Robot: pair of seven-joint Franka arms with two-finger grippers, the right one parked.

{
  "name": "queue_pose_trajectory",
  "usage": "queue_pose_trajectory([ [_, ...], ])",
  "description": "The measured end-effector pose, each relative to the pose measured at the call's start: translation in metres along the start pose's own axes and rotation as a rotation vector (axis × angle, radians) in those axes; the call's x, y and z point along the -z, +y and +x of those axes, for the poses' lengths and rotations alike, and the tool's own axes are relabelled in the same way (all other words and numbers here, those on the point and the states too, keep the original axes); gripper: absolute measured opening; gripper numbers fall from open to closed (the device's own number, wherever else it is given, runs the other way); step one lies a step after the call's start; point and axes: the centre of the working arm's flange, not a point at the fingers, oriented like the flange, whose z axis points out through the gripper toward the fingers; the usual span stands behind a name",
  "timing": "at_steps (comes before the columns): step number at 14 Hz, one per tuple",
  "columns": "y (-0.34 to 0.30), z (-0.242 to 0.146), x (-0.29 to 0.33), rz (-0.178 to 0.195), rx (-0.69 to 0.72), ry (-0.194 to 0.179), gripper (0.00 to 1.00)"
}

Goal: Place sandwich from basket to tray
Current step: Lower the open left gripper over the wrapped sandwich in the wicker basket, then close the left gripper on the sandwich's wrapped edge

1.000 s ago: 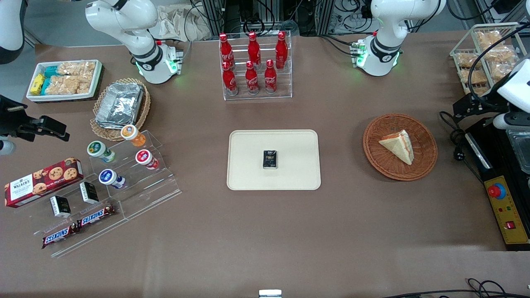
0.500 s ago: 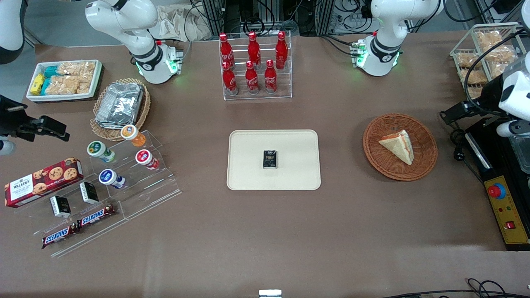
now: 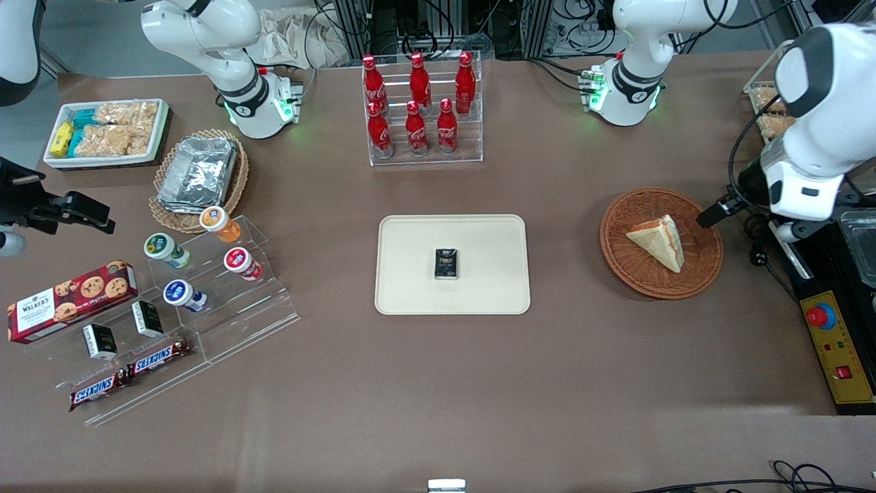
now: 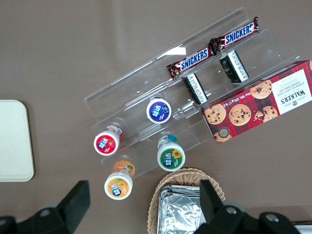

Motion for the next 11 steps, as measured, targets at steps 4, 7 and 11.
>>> queue_pose_trajectory([
  [4, -0.011, -0.014, -0.063, 0.004, 0.107, -0.002, 1.0],
  [7, -0.021, -0.026, -0.114, -0.02, 0.165, 0.028, 1.0],
  [11, -0.03, -0.035, -0.165, -0.027, 0.179, 0.033, 1.0],
])
